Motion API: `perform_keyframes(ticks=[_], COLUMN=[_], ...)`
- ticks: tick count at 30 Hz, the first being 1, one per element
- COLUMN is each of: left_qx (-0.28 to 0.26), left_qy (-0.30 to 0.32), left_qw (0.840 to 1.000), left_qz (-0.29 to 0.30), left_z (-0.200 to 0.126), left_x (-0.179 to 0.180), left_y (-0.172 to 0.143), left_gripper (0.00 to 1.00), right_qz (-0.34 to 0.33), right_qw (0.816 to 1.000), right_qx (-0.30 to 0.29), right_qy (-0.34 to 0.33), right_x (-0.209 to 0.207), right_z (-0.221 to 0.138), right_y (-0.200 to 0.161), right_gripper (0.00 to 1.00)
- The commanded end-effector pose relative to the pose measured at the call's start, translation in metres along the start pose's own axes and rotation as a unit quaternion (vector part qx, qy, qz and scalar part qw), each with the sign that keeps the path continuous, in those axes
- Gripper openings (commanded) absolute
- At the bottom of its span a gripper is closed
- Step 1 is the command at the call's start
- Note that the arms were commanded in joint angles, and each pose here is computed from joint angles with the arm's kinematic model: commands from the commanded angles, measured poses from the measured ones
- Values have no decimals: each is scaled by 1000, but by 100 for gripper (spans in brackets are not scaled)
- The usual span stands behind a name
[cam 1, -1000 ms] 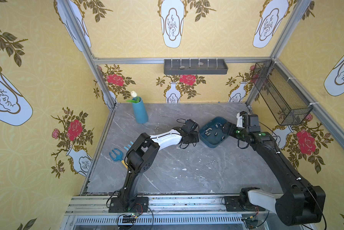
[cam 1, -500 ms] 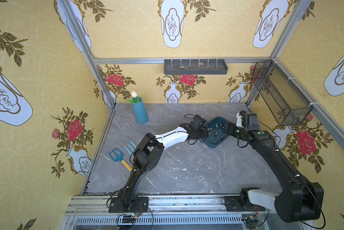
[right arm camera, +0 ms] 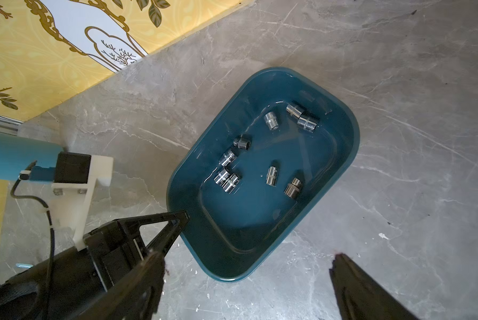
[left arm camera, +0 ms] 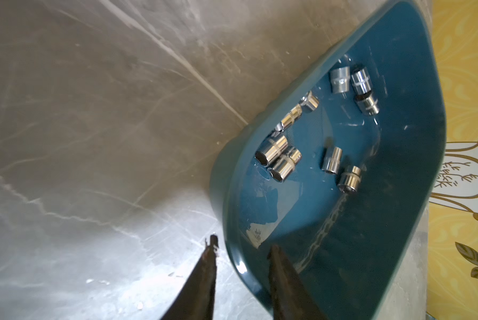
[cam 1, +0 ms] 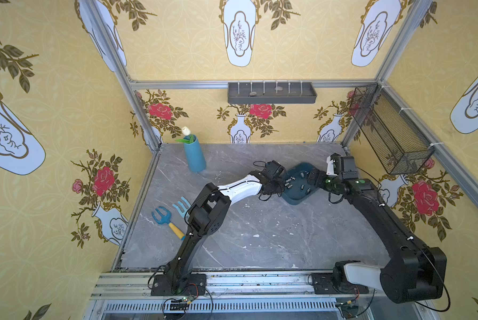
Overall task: Take out the socket from the storage box
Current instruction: Pick up the storage box at the center of the board, then pick up the socket head from the storage box.
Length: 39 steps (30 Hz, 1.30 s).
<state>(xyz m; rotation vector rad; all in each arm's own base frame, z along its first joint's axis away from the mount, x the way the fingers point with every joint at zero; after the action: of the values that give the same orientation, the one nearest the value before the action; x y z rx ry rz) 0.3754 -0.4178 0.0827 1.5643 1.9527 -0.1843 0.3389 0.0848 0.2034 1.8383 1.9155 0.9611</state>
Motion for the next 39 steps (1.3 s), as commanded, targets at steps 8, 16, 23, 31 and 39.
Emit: perform_keyframes(ticks=[8,16,23,31,39], left_qx=[-16,-6,0,-3,-4], left_qy=[39,45,41,29,19], left_qw=[999,997,996,997,997], left_qz=[27,62,74,67,71], left_z=[-29,-52,-65,-68,-69], left_x=[57,96,119,131,130], left_y=[9,2,-1,6,7], left_gripper=[30,25,25,24,24], right_qz=[-28,-120,-140,-122,-98], right_qw=[999,987,975,976,975], right_qx=[22,78,140,175,198], right_qy=[30,76,97,53,12], right_x=[26,91,137,165,165], right_z=[23,64,102,129,140], right_y=[7,-6,-32,-64,-85], right_gripper=[95,82,71,71,72])
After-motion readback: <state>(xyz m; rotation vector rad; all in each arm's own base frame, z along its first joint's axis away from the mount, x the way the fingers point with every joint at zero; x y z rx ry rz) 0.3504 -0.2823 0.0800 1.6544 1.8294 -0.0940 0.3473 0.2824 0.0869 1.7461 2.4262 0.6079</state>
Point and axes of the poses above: each gripper's point midway between its finger pads, its own z axis out along the fingers, its own x axis along the line the jaws close on, y = z × x, the point moved 2 cm from there along -z, back along the fingers, and after that the axes turned 12 degrees about -z, right-handed, at the moved point
